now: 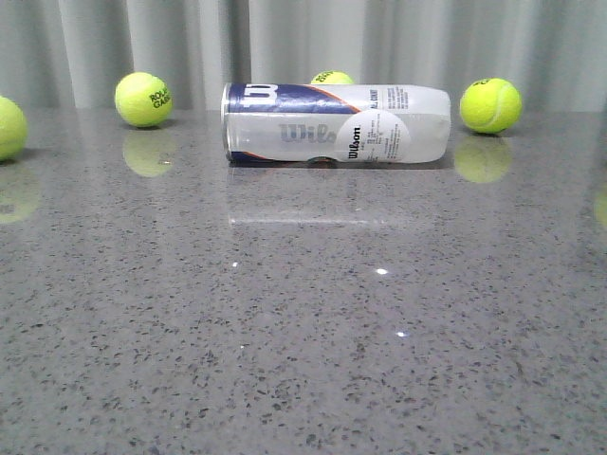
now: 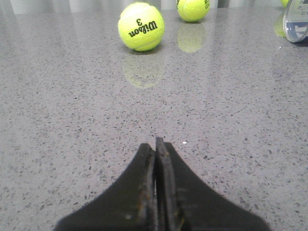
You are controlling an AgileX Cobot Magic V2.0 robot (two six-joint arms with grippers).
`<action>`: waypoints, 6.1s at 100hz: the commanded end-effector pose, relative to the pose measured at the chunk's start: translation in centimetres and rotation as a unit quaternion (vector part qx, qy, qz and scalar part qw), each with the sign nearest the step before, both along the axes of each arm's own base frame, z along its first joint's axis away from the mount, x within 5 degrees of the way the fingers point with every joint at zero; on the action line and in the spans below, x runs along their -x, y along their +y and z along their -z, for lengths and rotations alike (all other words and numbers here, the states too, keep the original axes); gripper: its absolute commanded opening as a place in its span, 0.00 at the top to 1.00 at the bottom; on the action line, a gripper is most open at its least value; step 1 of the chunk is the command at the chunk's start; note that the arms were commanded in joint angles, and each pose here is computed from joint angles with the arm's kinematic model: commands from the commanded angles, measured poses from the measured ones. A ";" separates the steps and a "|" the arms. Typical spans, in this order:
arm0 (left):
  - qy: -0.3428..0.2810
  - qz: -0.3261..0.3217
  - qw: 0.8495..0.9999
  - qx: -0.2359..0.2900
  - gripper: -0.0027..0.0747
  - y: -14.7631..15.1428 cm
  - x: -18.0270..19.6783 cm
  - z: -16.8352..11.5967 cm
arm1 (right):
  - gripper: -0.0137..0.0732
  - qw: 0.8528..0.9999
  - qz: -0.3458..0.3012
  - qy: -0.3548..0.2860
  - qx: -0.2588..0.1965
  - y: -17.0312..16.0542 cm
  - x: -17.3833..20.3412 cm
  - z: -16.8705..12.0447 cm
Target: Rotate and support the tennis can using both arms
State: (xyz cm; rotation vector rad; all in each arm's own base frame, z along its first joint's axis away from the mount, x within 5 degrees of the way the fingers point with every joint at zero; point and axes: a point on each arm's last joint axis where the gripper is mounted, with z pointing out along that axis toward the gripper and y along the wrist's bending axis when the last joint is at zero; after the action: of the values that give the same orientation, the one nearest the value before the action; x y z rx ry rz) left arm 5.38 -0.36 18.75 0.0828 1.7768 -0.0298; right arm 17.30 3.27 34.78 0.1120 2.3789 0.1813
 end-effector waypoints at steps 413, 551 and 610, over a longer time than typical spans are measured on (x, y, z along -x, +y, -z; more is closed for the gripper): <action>0.397 0.426 0.707 0.402 0.84 -17.6 -31.0 -10.7 | 0.88 0.948 -0.008 -0.311 -0.064 -2.5 12.1 3.8; 0.314 0.337 0.886 -0.046 0.99 -18.4 -20.1 -27.3 | 0.88 0.948 -0.008 -0.311 -0.064 -2.5 12.1 3.8; 0.349 0.334 0.874 -0.050 0.89 -19.7 -22.1 -24.9 | 0.88 0.948 -0.008 -0.311 -0.064 -2.5 12.1 3.8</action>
State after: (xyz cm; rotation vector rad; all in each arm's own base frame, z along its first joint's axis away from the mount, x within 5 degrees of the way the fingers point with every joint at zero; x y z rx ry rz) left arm 28.92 -20.38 41.39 0.8665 2.4438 -0.4644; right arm 5.08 0.80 29.52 0.0850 1.8361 0.3181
